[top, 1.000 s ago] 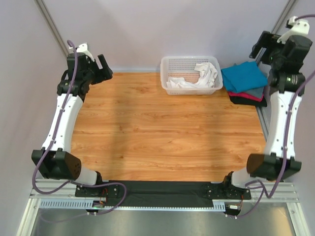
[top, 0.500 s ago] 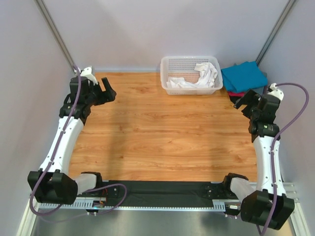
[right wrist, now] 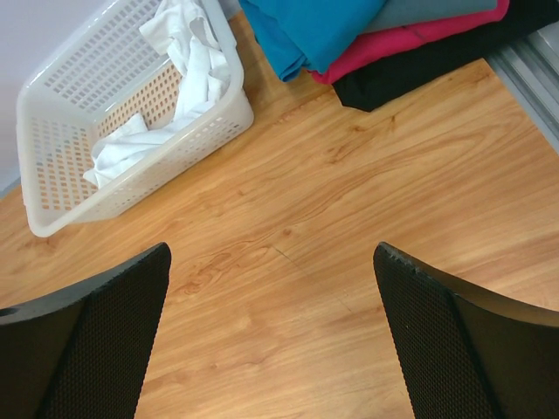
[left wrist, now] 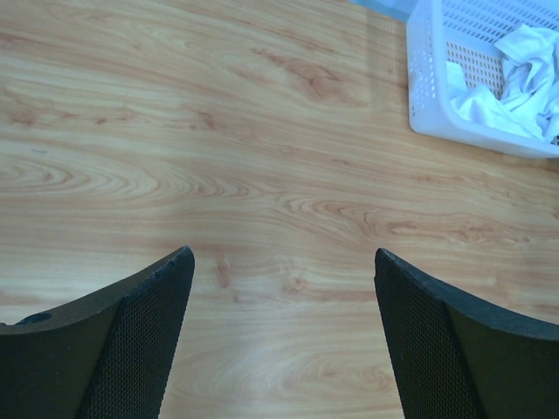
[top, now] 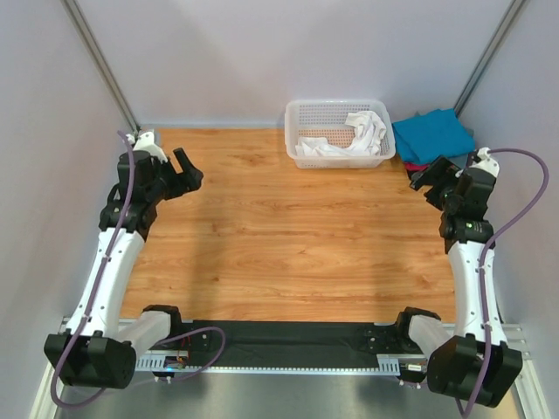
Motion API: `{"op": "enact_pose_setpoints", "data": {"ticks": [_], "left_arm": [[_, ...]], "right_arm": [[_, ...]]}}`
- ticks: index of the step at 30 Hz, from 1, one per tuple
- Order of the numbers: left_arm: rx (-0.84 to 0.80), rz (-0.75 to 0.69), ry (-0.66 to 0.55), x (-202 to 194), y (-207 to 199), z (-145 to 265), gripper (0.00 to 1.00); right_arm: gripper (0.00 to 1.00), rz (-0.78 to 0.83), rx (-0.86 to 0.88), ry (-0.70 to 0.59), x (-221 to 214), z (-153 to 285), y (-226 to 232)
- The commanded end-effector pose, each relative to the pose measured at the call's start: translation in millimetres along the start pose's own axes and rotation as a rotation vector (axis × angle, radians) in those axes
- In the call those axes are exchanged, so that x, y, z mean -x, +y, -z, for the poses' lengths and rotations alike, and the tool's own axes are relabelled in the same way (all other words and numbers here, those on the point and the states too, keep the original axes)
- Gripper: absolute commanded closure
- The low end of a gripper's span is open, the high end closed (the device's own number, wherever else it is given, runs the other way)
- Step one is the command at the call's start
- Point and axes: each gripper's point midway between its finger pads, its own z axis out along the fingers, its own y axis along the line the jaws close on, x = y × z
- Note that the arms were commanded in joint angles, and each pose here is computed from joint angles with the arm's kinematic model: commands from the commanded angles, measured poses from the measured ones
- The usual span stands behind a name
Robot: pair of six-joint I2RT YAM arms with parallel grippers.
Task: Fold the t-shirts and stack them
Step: Neatly place the folded tshirt to the corner
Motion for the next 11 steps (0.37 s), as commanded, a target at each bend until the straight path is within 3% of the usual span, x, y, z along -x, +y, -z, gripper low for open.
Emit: {"op": "enact_pose_setpoints", "data": {"ticks": [1, 11], "left_arm": [[0.020, 0.013, -0.028, -1, 4, 17, 0.10], [0.040, -0.046, -0.104, 3, 11, 34, 0.03]], "right_arm": [[0.00, 0.005, 0.078, -0.067, 33, 2, 24], [0.00, 0.056, 0.036, -0.088, 39, 19, 17]]}}
